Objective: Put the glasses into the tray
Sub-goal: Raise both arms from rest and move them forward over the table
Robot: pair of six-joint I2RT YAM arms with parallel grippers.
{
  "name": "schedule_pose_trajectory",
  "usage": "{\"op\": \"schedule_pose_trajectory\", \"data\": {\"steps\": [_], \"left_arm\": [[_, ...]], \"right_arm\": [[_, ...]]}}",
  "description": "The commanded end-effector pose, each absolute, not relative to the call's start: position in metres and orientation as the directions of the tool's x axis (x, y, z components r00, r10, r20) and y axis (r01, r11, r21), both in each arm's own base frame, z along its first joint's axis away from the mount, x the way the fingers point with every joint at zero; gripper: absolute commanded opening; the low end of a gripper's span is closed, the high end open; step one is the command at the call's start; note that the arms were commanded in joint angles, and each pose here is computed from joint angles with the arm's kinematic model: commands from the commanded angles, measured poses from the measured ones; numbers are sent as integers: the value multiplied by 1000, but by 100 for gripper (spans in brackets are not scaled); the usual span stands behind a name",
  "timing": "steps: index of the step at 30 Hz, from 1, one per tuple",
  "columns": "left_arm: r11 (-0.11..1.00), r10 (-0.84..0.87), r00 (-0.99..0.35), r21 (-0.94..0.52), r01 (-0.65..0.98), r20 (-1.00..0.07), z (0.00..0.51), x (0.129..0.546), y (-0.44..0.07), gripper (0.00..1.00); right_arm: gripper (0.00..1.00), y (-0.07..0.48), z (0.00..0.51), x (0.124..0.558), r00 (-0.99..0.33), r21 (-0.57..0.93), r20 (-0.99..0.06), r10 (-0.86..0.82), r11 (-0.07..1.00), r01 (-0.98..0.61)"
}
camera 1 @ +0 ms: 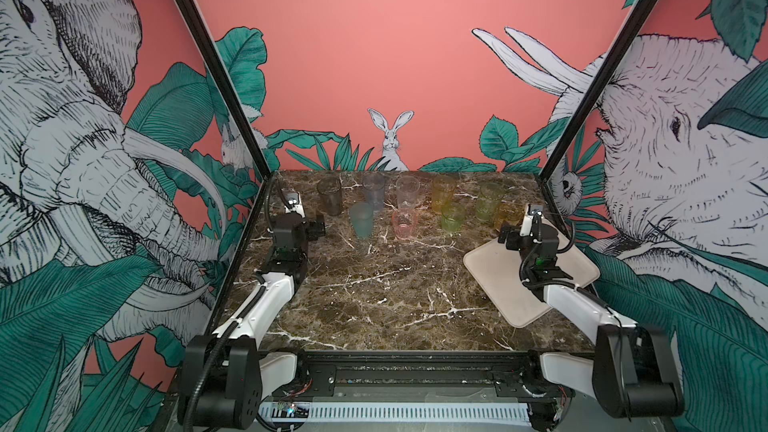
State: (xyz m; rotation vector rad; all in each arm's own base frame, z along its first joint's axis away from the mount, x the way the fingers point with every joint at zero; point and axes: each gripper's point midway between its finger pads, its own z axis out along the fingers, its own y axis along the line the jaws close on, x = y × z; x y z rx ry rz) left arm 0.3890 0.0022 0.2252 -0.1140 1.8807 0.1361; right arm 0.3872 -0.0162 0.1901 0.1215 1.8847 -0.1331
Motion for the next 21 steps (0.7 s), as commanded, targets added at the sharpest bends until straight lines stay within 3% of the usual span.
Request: {"op": "schedule_pose_trajectory", "data": {"steps": [1, 13, 17, 21], "left_arm": [[986, -123, -437, -59, -157, -891, 221, 371, -4, 100], [918, -198, -611, -363, 157, -767, 250, 360, -82, 100], [901, -146, -740, -396, 175, -657, 240, 355, -103, 99], [921, -57, -802, -341, 187, -594, 230, 347, -124, 99]], "right_arm": [[99, -15, 196, 373, -387, 44, -916, 108, 984, 171], [99, 32, 245, 359, -489, 266, -843, 225, 964, -15], [99, 45, 254, 358, -506, 321, -827, 246, 945, -66], [99, 54, 260, 358, -527, 351, -813, 249, 931, -102]]}}
